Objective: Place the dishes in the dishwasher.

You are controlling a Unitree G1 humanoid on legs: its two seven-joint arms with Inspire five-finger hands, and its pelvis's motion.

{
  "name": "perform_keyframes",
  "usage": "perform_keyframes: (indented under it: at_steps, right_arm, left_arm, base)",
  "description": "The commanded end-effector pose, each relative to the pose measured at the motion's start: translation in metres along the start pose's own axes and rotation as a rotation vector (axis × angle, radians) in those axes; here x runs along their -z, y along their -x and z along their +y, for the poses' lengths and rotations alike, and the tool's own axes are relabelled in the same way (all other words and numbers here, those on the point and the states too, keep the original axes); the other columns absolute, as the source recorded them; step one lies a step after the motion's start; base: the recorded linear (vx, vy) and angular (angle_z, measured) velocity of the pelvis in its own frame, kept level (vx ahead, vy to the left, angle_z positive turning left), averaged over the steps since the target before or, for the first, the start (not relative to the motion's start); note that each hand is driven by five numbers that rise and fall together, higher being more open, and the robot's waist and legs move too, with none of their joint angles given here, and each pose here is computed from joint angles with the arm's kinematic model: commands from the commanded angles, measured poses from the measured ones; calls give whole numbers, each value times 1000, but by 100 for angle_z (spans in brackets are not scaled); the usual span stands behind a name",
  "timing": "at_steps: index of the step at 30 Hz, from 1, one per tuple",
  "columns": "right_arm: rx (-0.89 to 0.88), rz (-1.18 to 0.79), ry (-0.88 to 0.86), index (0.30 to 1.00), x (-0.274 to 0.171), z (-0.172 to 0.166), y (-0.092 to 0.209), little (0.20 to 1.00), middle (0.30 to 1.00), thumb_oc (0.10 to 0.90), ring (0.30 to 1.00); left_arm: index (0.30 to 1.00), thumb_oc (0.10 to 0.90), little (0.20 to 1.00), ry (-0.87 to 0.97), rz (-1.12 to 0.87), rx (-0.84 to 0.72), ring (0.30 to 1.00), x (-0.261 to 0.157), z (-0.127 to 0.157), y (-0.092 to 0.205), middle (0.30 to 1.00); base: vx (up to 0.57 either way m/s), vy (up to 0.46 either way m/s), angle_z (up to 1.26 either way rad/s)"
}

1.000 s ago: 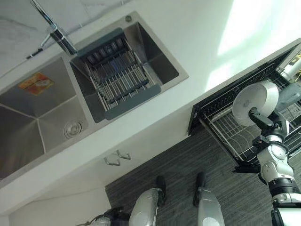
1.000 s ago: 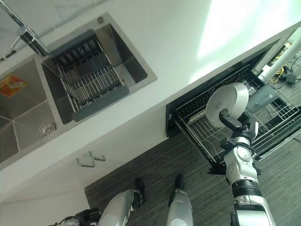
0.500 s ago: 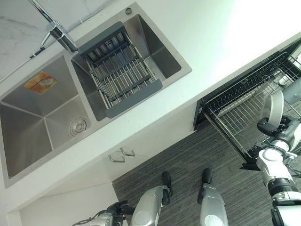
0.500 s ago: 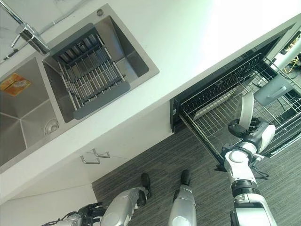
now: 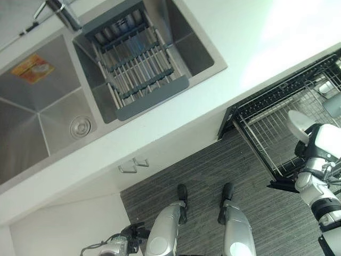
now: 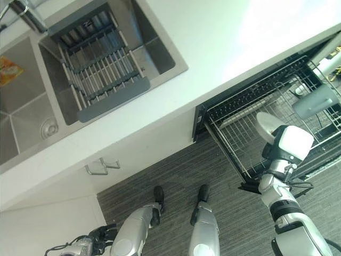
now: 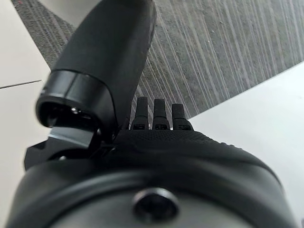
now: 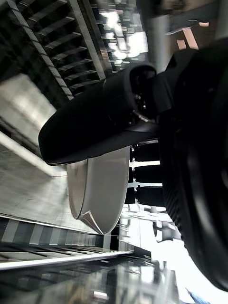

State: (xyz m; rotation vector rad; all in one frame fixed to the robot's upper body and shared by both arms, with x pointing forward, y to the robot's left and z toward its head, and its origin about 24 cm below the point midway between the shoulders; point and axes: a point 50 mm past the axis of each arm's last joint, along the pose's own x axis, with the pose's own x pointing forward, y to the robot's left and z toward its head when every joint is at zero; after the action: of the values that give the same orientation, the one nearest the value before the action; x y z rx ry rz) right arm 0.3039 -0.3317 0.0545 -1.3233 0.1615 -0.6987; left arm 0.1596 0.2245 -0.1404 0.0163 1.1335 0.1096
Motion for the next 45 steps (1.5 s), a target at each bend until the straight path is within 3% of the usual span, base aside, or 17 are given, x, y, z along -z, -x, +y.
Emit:
perform_keyframes:
  at_steps: [1,7,13,14,22,25,27,30,37,45]
  right_arm:
    - [151,-67,-34,300,-21,-30,-24,300,300,400,300]
    - [174,-82,-82,300,-43,-28,-25,300,300,400,300]
    - [277,-74,-151,300,-53,-52,-43,300,300,400,300]
    - [275,-52,-190,900,-53,-56,-45,900,900,800,900]
    - [118,46,-431,900,-57,-45,-46,900,900,800,900]
    - [-8,136,-528,900,-52,-32,-42,900,900,800,900]
    - [-190,241,-609,900,-42,-10,-31,900,900,800,900]
    - [-283,301,-613,900,-32,3,-24,900,900,800,900]
    - [-502,399,-1025,900,-42,42,12,900,900,800,900]
    - [-726,339,-974,900,-41,68,55,900,900,800,900]
  left_arm:
    - [900,800,900,-43,78,-119,900,21,39,7,900]
    - [900,800,900,-19,67,-111,900,12,31,5,900]
    - [900,800,900,-2,55,-97,900,7,28,5,900]
    - [900,800,900,2,53,-91,900,8,27,4,900]
    - [900,800,900,4,56,-57,900,10,18,4,900]
    - [900,800,900,2,52,-54,900,8,18,4,900]
    - [900,800,900,4,55,-60,900,7,20,4,900]
    - [900,800,900,8,78,-62,900,9,21,5,900]
    - [900,800,900,16,126,-137,900,23,21,4,900]
    - [900,800,900,27,203,-205,900,30,24,6,900]
  base:
    - [-29,-49,8]
    - [-12,-17,5]
    - [-23,18,4]
    - [-13,40,6]
    - [-12,49,4]
    - [24,-2,1]
    - [78,-15,5]
    - [-53,-19,8]
    - [59,-116,1]
    - [111,-84,-4]
